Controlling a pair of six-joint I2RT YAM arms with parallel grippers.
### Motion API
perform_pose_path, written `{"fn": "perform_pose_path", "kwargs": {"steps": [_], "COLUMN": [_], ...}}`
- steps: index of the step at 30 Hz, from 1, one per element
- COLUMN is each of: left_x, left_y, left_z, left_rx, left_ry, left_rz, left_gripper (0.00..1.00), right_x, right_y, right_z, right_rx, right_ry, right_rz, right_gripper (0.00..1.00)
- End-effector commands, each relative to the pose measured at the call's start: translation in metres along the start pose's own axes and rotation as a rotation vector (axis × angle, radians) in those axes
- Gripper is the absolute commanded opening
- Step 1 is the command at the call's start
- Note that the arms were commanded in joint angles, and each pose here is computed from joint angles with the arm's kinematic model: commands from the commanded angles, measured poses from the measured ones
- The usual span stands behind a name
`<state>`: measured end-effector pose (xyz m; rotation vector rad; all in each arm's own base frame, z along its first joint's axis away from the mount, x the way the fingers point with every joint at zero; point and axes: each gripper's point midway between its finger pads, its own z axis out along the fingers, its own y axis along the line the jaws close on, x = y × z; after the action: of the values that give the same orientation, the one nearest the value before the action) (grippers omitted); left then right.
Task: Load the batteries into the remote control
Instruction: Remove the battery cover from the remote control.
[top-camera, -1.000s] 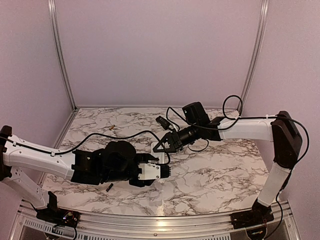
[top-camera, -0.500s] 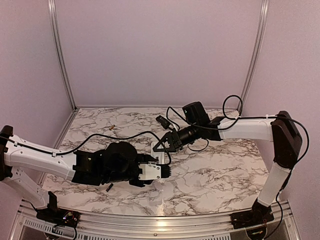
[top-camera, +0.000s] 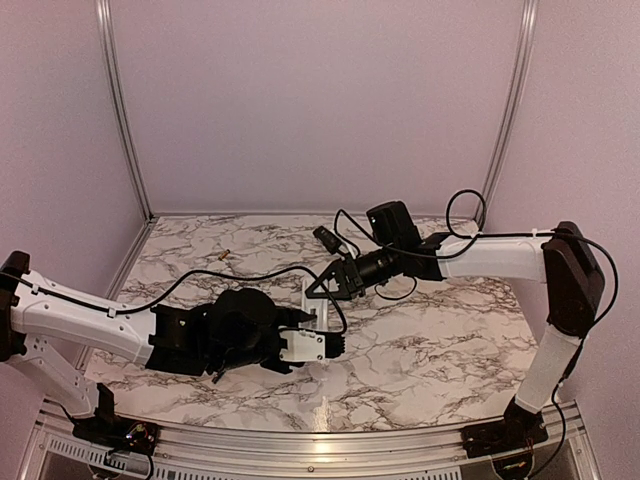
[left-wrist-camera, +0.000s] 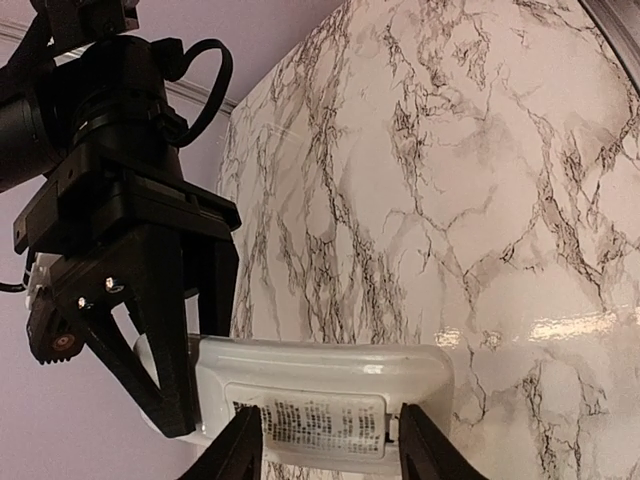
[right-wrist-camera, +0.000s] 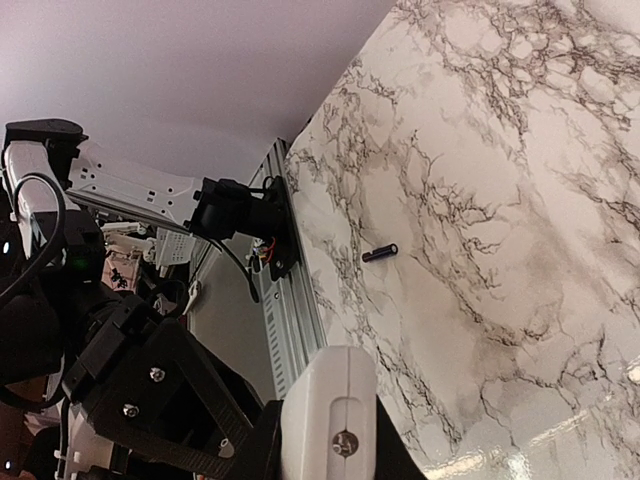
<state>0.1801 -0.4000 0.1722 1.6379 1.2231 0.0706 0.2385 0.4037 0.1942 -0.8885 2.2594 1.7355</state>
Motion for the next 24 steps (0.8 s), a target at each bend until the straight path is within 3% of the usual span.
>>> {"fn": "perform_pose_path", "kwargs": {"steps": [1, 13, 24], "left_x": [0.000, -0.018, -0.006], "left_y": [0.023, 0.026, 0.003], "left_z": [-0.007, -0.027, -0.013], "left_rx": [-0.128, -0.135, -0.067], "left_ry": [0.016, -0.068, -0.023], "left_rz": [0.028, 0.026, 0.028], "left_gripper": [0.48, 0.48, 0.49], "right_x": [0.012, 0.004, -0.017], "right_y": [0.014, -0.003, -0.001], "right_z": [0.008, 0.001, -0.022], "right_rx": [-0.084, -0.035, -0.027], "right_ry": [0.062, 0.037, -0.048], "right_rz": [0.046, 0.078, 0.074], "right_gripper": [0.00, 0.00, 0.00]}}
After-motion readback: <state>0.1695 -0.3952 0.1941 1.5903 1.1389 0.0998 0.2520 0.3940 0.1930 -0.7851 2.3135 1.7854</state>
